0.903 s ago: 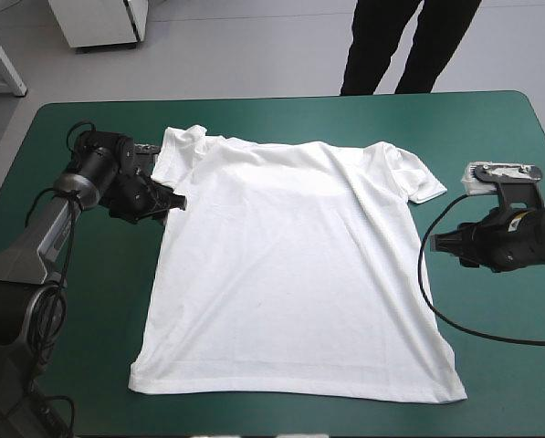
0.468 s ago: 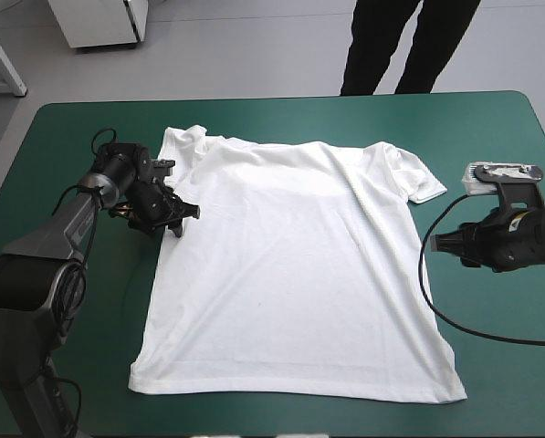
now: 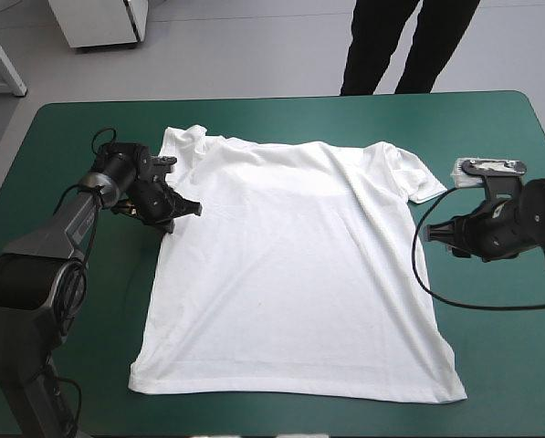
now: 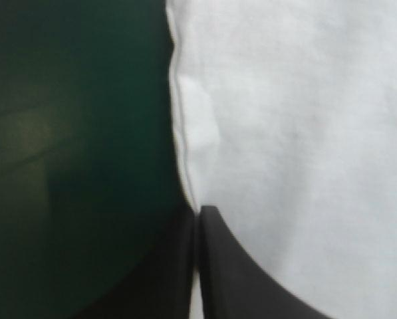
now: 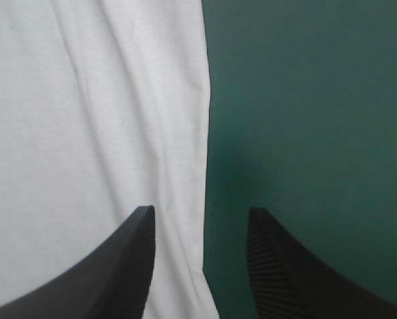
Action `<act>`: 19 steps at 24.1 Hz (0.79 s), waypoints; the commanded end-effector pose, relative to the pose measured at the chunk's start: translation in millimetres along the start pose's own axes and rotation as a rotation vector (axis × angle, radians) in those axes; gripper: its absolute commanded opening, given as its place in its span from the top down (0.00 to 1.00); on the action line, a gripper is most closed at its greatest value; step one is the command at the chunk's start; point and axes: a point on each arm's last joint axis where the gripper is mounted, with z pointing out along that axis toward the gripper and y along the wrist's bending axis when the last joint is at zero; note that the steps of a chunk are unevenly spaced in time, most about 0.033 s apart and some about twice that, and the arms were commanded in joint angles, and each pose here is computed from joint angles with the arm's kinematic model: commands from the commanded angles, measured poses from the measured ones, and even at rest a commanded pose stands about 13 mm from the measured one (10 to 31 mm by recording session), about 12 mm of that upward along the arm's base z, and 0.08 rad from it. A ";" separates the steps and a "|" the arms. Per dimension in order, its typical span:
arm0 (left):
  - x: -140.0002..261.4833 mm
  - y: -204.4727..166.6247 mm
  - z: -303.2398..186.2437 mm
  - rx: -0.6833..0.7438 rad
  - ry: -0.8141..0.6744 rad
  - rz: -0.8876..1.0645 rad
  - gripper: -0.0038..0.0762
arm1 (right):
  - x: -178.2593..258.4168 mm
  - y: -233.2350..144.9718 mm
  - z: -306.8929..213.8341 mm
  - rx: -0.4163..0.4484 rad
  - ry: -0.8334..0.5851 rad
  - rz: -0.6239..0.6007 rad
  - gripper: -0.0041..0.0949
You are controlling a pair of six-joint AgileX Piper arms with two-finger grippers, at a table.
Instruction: Fold the cloth
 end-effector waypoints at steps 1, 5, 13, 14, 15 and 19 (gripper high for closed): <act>-4.5 -2.7 -21.9 0.005 -0.079 0.011 0.98 | -17.4 3.0 11.3 -0.029 -0.031 0.009 0.53; -4.4 -3.1 -21.9 0.009 -0.079 0.009 0.98 | -35.7 5.7 37.7 -0.057 0.020 0.004 0.46; -4.6 -5.2 -21.9 0.032 -0.081 0.006 0.98 | -79.1 6.1 76.6 -0.053 0.034 0.000 0.46; -4.8 -6.7 -22.0 0.049 -0.083 0.016 0.98 | -82.2 5.5 91.1 -0.052 0.051 0.005 0.46; -4.8 -6.7 -22.0 0.049 -0.083 0.019 0.98 | -83.5 5.2 96.8 -0.051 0.055 0.006 0.46; -4.9 -6.7 -22.0 0.049 -0.085 0.019 0.98 | -89.0 5.9 134.4 -0.041 0.090 0.002 0.57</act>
